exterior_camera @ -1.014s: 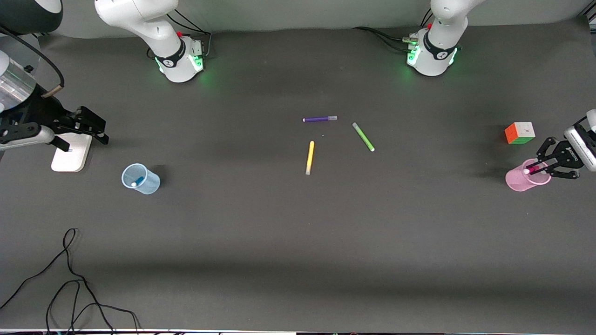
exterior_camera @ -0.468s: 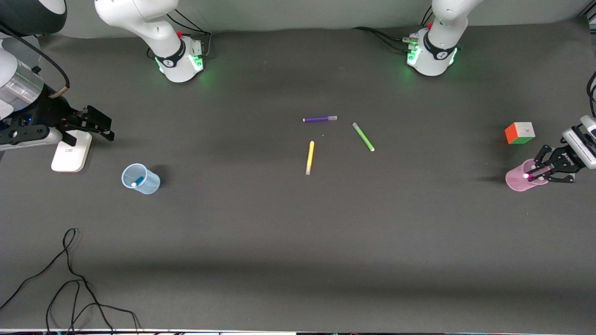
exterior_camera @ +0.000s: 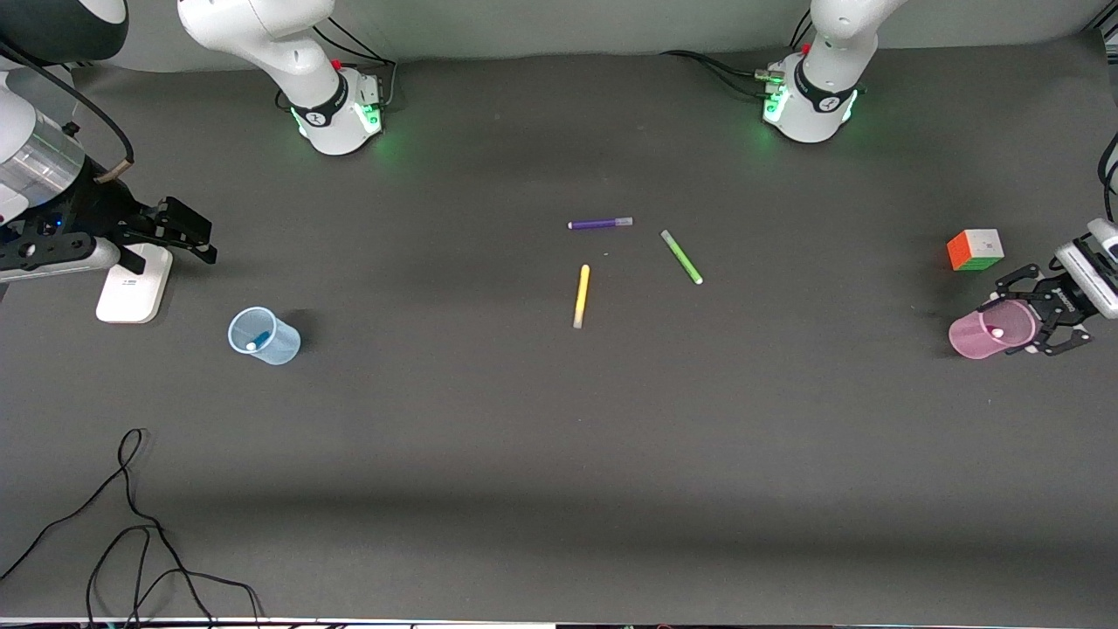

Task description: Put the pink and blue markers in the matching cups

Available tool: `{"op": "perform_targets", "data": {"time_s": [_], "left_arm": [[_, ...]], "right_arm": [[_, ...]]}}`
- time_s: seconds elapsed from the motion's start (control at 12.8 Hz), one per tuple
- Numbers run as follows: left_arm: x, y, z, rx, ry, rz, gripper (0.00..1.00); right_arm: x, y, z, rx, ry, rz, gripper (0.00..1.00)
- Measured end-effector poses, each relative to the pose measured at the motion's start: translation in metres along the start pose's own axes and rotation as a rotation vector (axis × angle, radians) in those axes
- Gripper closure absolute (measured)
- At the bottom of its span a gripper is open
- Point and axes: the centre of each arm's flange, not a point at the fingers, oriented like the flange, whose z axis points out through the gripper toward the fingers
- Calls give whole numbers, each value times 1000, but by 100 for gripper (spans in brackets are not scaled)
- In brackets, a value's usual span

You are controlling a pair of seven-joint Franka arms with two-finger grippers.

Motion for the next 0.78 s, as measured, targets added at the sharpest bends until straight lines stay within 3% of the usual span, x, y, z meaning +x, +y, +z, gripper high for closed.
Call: {"op": "perform_targets", "data": {"time_s": [0.16, 0.23, 0.55, 0.78], "left_arm": [[40, -22, -23, 14, -31, -130, 0], [73, -31, -36, 14, -79, -194, 0], [222, -23, -65, 27, -306, -472, 0], [315, 0, -55, 84, -494, -705, 0]], "right_arm": [[1, 0, -6, 0, 12, 0, 0], [2, -1, -8, 0, 17, -1, 0], [3, -4, -9, -1, 15, -4, 0], [-1, -4, -3, -3, -30, -3, 0]]}}
